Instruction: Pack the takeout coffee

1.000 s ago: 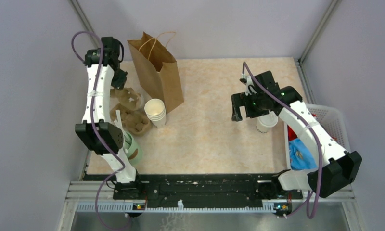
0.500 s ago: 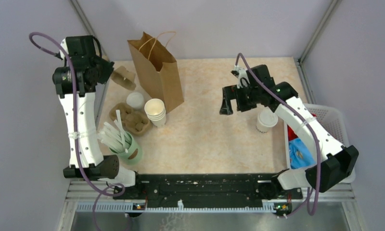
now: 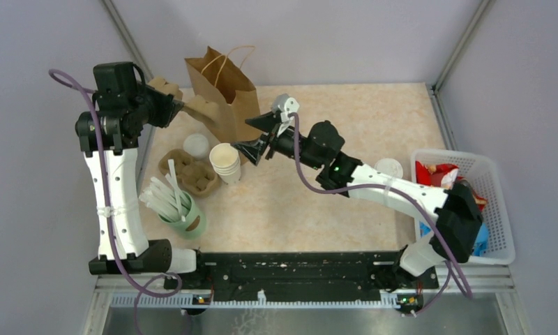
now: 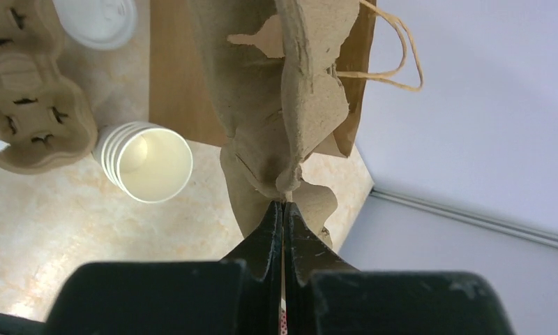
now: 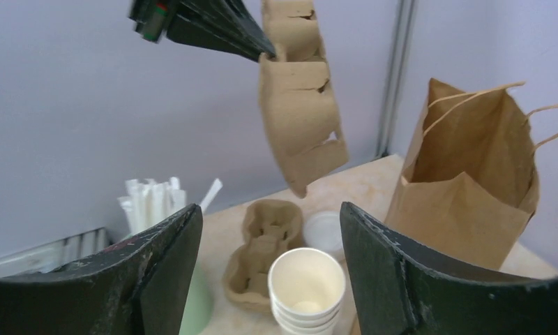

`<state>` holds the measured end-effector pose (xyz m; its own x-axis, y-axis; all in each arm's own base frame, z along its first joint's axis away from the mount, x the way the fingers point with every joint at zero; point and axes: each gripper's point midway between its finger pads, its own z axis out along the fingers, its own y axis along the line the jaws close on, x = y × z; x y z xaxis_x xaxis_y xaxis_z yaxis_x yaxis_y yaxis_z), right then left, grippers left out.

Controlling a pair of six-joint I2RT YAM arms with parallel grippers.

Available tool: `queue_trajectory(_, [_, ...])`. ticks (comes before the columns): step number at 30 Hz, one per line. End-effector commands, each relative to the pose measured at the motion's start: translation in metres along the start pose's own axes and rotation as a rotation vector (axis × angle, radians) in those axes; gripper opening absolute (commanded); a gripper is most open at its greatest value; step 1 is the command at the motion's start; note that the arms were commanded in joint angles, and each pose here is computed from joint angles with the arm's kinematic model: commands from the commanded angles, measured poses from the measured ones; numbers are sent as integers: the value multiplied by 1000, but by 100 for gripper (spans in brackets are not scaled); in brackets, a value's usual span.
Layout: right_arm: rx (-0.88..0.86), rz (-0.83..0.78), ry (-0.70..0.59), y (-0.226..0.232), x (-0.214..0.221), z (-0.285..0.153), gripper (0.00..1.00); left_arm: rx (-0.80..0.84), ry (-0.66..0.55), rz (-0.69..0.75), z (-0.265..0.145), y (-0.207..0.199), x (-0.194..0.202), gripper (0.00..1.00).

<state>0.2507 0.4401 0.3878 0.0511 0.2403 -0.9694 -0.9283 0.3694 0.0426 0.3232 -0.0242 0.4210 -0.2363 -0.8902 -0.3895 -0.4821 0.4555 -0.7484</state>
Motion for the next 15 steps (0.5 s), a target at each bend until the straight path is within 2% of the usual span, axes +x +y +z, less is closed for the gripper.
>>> queue_trajectory(1, [-14,-199,-256,-1,-51,17,69,111,29,-46,-19,-18,6,0])
queue_trajectory(9, [-29,-327,-263,-4,-32,26,67,113,59,-58,-25,-16,13,0])
queue_trajectory(15, [-52,-318,-241,-2,-22,32,57,128,66,-68,-29,-19,14,0])
